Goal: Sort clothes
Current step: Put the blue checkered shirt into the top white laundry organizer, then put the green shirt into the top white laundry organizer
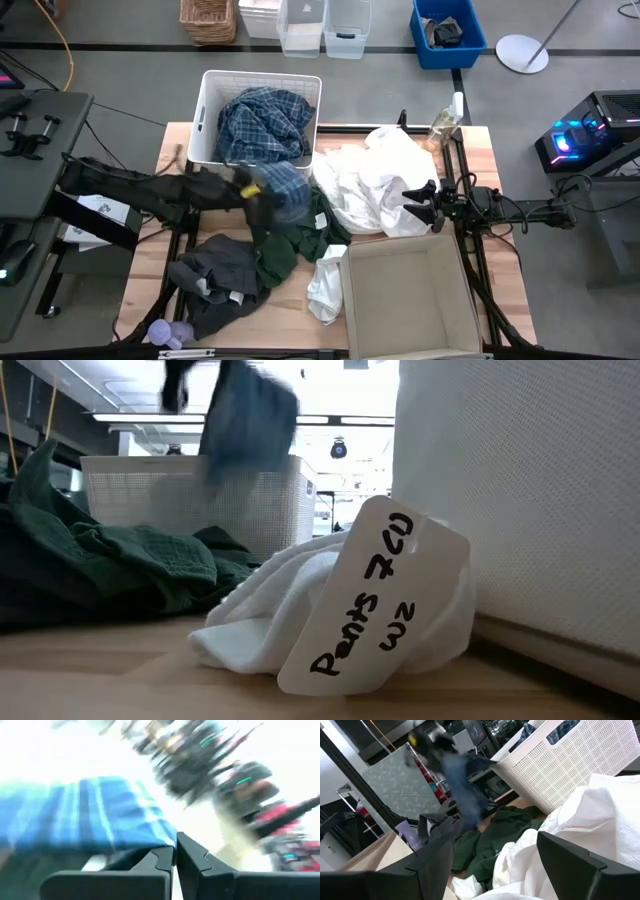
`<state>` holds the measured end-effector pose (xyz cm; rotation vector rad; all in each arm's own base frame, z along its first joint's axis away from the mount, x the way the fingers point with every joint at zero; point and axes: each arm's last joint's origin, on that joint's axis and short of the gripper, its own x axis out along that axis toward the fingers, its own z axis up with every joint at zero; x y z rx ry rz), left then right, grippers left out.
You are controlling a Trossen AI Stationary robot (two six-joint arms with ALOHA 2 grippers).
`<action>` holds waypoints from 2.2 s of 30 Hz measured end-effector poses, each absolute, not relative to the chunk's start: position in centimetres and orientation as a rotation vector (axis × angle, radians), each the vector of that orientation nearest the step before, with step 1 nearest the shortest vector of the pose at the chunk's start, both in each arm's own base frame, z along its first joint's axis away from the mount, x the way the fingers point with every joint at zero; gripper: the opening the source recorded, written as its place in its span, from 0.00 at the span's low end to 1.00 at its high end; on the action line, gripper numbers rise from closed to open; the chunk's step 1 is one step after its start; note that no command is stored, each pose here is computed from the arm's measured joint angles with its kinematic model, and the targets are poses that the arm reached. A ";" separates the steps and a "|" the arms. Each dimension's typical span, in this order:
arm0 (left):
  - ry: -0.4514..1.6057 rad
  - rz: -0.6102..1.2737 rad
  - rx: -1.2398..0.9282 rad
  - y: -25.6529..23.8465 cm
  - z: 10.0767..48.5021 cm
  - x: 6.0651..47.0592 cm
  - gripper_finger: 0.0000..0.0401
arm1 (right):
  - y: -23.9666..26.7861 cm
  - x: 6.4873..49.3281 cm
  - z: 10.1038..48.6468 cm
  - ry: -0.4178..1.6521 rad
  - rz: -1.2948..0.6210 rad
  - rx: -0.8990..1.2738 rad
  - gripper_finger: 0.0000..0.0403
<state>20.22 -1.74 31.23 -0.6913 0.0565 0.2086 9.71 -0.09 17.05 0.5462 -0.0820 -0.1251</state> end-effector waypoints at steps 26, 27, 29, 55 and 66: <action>0.669 1.100 0.059 11.6 35.5 20.0 0.25 | -0.1 9.7 17.0 -0.082 -0.125 0.546 0.69; 0.657 1.079 0.034 11.7 36.1 20.2 0.29 | -0.1 9.7 17.1 -0.082 -0.125 0.546 0.69; 0.628 1.023 -0.021 11.7 37.4 20.4 0.38 | -0.1 9.7 17.1 -0.082 -0.125 0.546 0.69; 0.686 0.574 -0.613 15.6 40.0 19.5 0.68 | -0.1 9.7 17.1 -0.082 -0.125 0.546 0.69; 0.992 0.375 -0.326 2.2 38.0 19.2 0.68 | -0.1 9.7 17.1 -0.082 -0.125 0.546 0.69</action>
